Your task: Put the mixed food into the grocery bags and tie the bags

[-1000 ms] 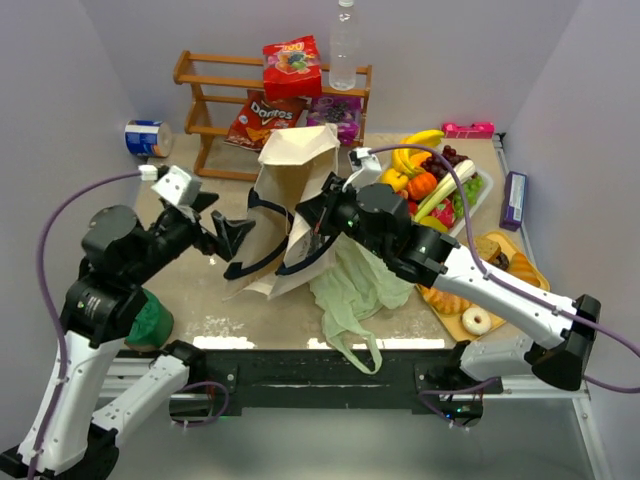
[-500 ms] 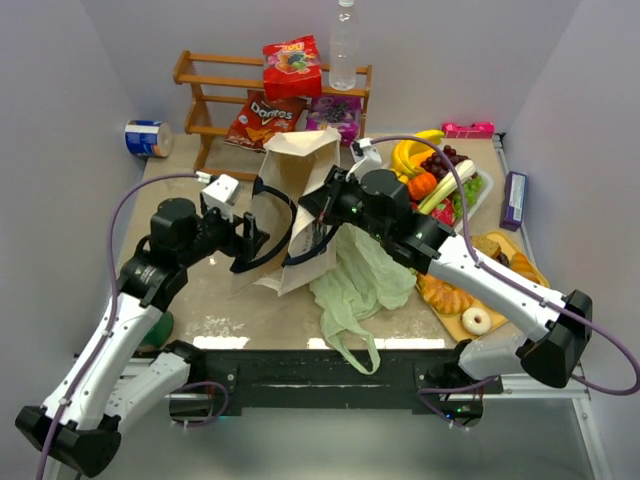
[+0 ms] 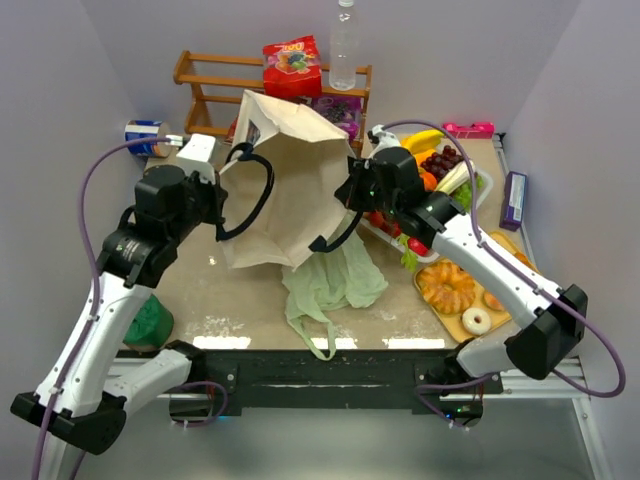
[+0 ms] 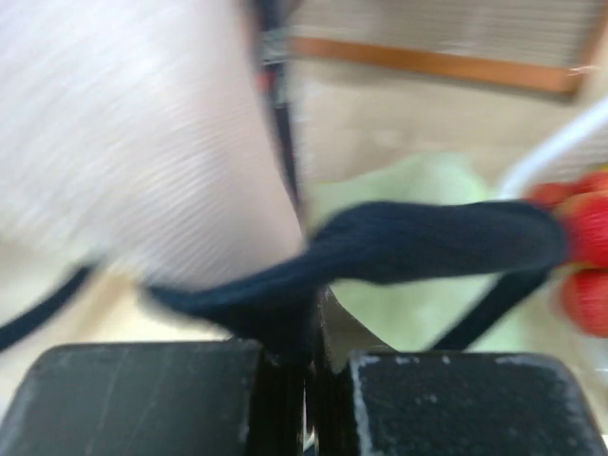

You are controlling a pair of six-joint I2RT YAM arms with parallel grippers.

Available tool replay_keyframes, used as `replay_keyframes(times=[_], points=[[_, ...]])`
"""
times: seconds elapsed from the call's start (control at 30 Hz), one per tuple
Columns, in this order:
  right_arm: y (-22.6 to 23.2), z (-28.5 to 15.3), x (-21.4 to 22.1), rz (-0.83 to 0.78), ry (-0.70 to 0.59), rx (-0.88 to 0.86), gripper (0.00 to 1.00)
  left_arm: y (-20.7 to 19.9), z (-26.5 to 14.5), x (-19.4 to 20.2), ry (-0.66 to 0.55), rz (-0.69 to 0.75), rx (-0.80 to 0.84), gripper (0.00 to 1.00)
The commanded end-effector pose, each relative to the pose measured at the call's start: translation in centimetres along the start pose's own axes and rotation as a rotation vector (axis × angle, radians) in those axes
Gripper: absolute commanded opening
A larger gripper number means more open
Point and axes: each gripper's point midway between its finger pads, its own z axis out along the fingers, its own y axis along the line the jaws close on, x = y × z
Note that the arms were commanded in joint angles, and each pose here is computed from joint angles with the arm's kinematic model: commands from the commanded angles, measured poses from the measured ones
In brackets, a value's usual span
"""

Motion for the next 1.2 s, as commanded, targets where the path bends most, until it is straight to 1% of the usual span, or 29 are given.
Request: replay_keyframes(times=[0.0, 0.1, 0.2, 0.27, 0.3, 0.33, 0.37, 0.4, 0.43, 0.47, 0.53, 0.57, 0.63, 0.77, 0.8, 0.87, 0.9, 0.97, 1.0, 1.03, 1.1, 1.17], points=[[-2.4, -0.1, -2.4, -0.127, -0.027, 0.123, 0.0, 2.0, -2.7, -1.0, 0.029, 0.018, -0.098, 0.0], [-2.4, 0.8, -1.7, -0.131, 0.011, 0.117, 0.0, 2.7, -3.2, -0.9, 0.049, 0.031, -0.135, 0.0], [-2.3, 1.4, -0.8, -0.131, 0.041, 0.095, 0.0, 3.9, -3.3, -0.6, 0.075, 0.04, -0.204, 0.0], [-1.3, 1.6, -0.3, -0.136, 0.059, 0.037, 0.0, 4.0, -2.7, -0.1, 0.081, 0.043, -0.213, 0.0], [-0.9, 1.4, -0.2, -0.146, 0.064, 0.012, 0.07, 3.8, -2.3, 0.2, 0.081, 0.053, -0.198, 0.0], [0.1, 0.9, 0.0, -0.149, 0.077, -0.046, 0.19, 3.4, -1.3, 0.8, 0.088, 0.057, -0.169, 0.0], [0.8, 0.6, -0.3, -0.153, 0.062, -0.081, 0.32, 3.1, -0.6, 1.3, 0.098, 0.057, -0.156, 0.0], [1.3, 0.2, -0.4, -0.154, 0.058, -0.108, 0.58, 2.9, 0.4, 1.9, 0.121, 0.054, -0.145, 0.0], [1.7, -0.3, -0.8, -0.154, 0.045, -0.127, 0.67, 2.5, 1.4, 2.4, 0.127, 0.041, -0.114, 0.0], [2.6, -1.4, -1.5, -0.157, 0.019, -0.162, 0.73, 2.4, 2.1, 2.6, 0.131, 0.032, -0.097, 0.0], [3.0, -2.7, -3.2, -0.17, -0.031, -0.158, 0.84, 2.3, 3.9, 3.1, 0.145, -0.001, -0.04, 0.0], [2.4, -3.3, -4.1, -0.171, -0.056, -0.112, 0.87, 2.6, 4.4, 3.2, 0.149, -0.019, -0.027, 0.0], [2.6, -4.0, -6.0, -0.182, -0.095, -0.093, 0.89, 3.3, 5.3, 3.1, 0.154, -0.062, 0.004, 0.0], [1.6, -3.3, -9.8, -0.171, -0.16, -0.063, 0.9, 3.7, 6.1, 2.0, 0.102, -0.083, 0.001, 0.0], [1.1, -2.0, -9.9, -0.169, -0.15, -0.046, 0.9, 4.0, 6.6, 1.9, 0.09, -0.085, -0.013, 0.0], [1.4, -1.6, -12.1, -0.167, -0.205, -0.054, 0.91, 4.3, 7.1, 2.0, 0.088, -0.085, -0.026, 0.0], [1.3, -0.2, -12.2, -0.188, -0.204, -0.052, 0.92, 4.6, 7.5, 1.9, 0.079, -0.079, -0.035, 0.0], [2.5, 0.5, -14.2, -0.232, -0.27, -0.098, 0.94, 4.7, 8.0, 2.4, 0.074, -0.074, -0.037, 0.0], [2.6, 1.6, -14.3, -0.262, -0.271, -0.107, 0.94, 4.8, 8.3, 1.9, 0.044, -0.065, -0.036, 0.0], [3.7, 1.6, -15.7, -0.275, -0.314, -0.14, 0.94, 4.8, 8.5, 2.3, 0.044, -0.064, -0.034, 0.0], [4.6, 2.2, -16.6, -0.296, -0.347, -0.171, 0.95, 5.0, 8.8, 2.4, 0.022, -0.051, -0.036, 0.0], [5.4, 3.3, -18.2, -0.313, -0.408, -0.198, 0.95, 5.2, 8.8, 2.7, 0.014, -0.042, -0.04, 0.0]])
